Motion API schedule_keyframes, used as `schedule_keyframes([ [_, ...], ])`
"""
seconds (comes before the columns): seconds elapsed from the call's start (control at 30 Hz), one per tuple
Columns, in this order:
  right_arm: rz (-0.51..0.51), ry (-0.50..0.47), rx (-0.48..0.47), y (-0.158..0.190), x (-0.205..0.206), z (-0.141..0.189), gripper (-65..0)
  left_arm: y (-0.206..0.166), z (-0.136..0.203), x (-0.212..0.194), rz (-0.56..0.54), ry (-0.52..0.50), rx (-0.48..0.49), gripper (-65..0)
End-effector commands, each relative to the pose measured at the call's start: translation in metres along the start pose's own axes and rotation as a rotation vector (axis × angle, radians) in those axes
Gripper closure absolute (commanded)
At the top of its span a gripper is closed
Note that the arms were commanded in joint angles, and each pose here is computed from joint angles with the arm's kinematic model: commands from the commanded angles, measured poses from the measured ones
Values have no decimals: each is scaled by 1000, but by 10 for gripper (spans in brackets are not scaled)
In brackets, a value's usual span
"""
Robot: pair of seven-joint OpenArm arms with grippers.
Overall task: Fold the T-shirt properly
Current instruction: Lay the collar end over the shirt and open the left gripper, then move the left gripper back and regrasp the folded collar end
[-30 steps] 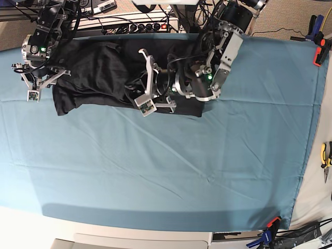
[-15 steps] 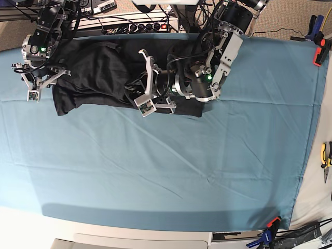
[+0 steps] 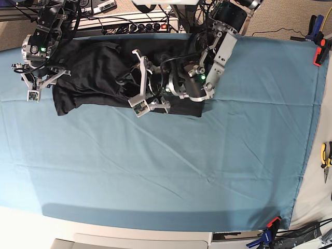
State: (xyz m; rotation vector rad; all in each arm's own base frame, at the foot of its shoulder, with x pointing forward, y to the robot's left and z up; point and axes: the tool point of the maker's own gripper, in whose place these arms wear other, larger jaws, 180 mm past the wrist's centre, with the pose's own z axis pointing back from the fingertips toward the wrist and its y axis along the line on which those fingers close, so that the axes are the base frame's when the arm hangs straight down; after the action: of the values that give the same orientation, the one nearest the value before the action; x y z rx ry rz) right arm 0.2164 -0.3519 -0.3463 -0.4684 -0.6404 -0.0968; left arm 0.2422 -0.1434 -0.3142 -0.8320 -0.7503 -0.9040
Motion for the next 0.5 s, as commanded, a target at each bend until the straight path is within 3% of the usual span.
schedule_keyframes([
  [0.0,3,-47,-21,-8,13,3,-255,7,5,21,-30,-46,16,-186],
  [0.1,3,-46,-21,-8,13,3,-255,32,14,23,-41,-12,92,-1],
  [0.23,3,-47,-21,-8,13,3,-255,63,35,22,-22,-21,164,0],
  [0.47,2,-52,-21,-8,14,3,-255,88,61,-19,149,28,242,0],
])
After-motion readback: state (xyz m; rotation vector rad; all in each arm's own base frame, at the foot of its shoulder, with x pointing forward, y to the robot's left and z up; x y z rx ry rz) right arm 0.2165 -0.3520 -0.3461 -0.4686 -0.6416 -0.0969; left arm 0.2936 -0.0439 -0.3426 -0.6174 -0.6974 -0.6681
